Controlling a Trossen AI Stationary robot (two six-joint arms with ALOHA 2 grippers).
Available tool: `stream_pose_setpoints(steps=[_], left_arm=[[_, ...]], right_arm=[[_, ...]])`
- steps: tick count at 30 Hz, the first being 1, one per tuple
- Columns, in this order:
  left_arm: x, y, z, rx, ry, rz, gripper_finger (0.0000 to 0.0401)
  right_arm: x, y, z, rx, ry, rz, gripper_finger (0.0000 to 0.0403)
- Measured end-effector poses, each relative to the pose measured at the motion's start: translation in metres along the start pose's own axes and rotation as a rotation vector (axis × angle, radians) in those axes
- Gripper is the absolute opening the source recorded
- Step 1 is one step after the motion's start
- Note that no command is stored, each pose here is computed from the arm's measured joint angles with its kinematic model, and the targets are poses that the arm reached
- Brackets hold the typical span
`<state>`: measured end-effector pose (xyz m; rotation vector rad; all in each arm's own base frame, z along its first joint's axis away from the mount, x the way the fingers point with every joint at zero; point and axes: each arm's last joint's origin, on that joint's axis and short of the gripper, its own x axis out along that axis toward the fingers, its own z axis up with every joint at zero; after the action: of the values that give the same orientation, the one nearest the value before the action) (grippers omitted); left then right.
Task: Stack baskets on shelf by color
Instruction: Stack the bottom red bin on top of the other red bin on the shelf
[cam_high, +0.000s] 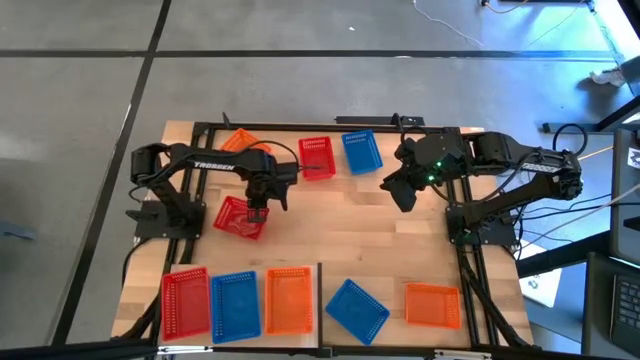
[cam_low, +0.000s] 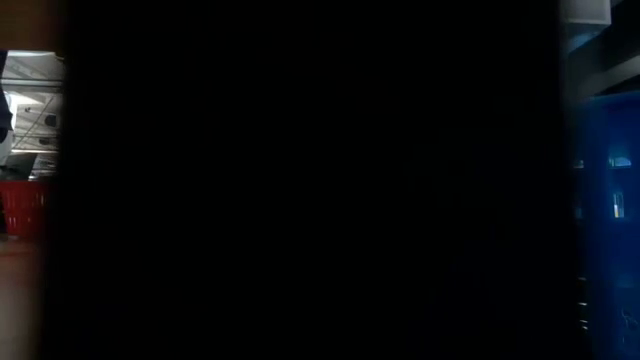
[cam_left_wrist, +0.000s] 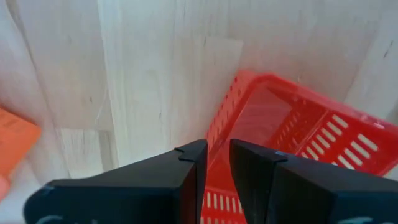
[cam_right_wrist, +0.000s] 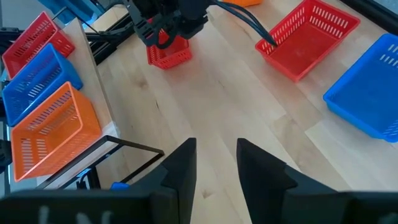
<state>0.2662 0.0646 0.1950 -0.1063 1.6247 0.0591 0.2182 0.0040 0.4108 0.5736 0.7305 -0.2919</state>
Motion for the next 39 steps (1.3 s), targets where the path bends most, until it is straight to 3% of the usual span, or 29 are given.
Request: stream_pose_setpoints(steps=[11, 39], left_arm=[[0.0004, 0.0, 0.0005, 0.029, -0.002, -0.001, 0.006], [0.0004, -0.001, 0.0019, 0.066, -0.023, -0.04, 0.006]], right_arm=[[-0.0002, 0.0026, -0.0019, -0.068, 0.06, 0.086, 0.0113], [-0.0003, 0.0024, -0.0017, -0.079, 0.058, 0.086, 0.0113]])
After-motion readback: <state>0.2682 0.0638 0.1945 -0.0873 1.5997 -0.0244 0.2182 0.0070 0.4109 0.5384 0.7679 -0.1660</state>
